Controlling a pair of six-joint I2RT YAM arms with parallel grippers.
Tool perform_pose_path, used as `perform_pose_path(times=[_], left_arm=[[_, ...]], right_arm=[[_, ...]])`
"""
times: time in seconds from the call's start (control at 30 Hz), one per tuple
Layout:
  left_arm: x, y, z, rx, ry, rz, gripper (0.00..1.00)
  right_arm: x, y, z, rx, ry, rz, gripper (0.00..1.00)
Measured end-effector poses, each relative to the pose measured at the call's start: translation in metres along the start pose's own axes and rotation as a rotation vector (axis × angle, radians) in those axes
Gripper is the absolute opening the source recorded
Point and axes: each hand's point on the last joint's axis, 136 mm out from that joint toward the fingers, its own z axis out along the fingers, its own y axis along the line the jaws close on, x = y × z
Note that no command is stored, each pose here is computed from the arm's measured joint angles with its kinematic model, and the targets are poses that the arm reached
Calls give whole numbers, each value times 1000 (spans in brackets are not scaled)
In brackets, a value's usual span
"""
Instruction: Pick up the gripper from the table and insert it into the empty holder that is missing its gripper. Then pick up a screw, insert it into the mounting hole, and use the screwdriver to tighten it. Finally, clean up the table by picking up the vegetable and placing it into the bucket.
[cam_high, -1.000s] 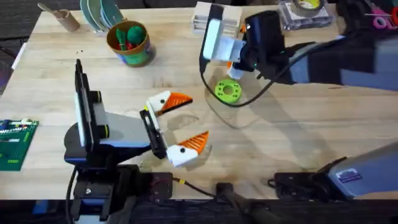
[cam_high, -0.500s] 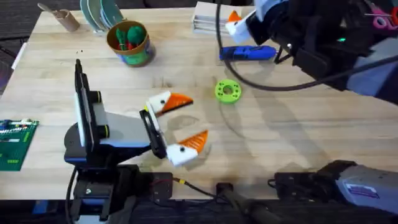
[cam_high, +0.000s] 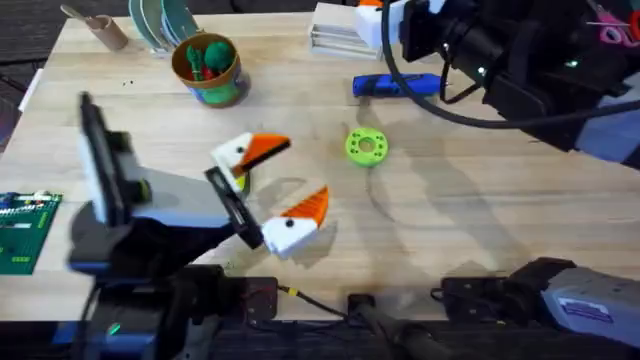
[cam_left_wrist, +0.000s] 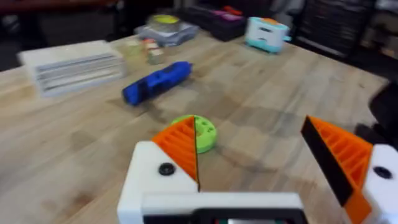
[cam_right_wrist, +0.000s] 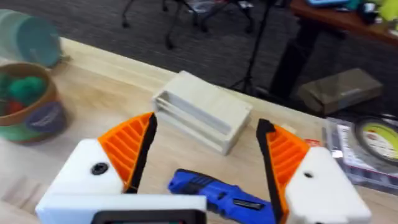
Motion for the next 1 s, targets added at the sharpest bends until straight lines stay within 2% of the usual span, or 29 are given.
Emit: perform_pose_path(times=[0.07,0.23,0.3,0.43,0.6,0.63,0.7,0.77,0.8,1.0], left_arm=[[-12,5,-8,-92,21,-44,991],[-54,12,-41,-351,59,-96,991],[-65,16,-55,-450,92,-124,991],[-83,29,-83,-649,212,-193,991],[-106,47,-104,-803,391,-210,992],[-120,65,-101,-842,447,-201,993],[-117,75,-97,-850,494,-215,993],[-107,82,-95,-853,558,-242,993],[-95,93,-89,-849,626,-275,992],[-74,109,-80,-838,745,-338,993]], right_arm=[[0,3,0,-14,0,12,992],[0,6,0,-31,0,29,992],[0,6,0,-35,0,32,992],[0,7,0,-39,0,32,994],[0,7,0,-41,0,32,992],[0,7,0,-41,0,33,992],[0,7,0,-41,0,33,992],[0,7,0,-41,0,33,992],[0,7,0,-41,0,32,993],[0,7,0,-41,0,33,993]])
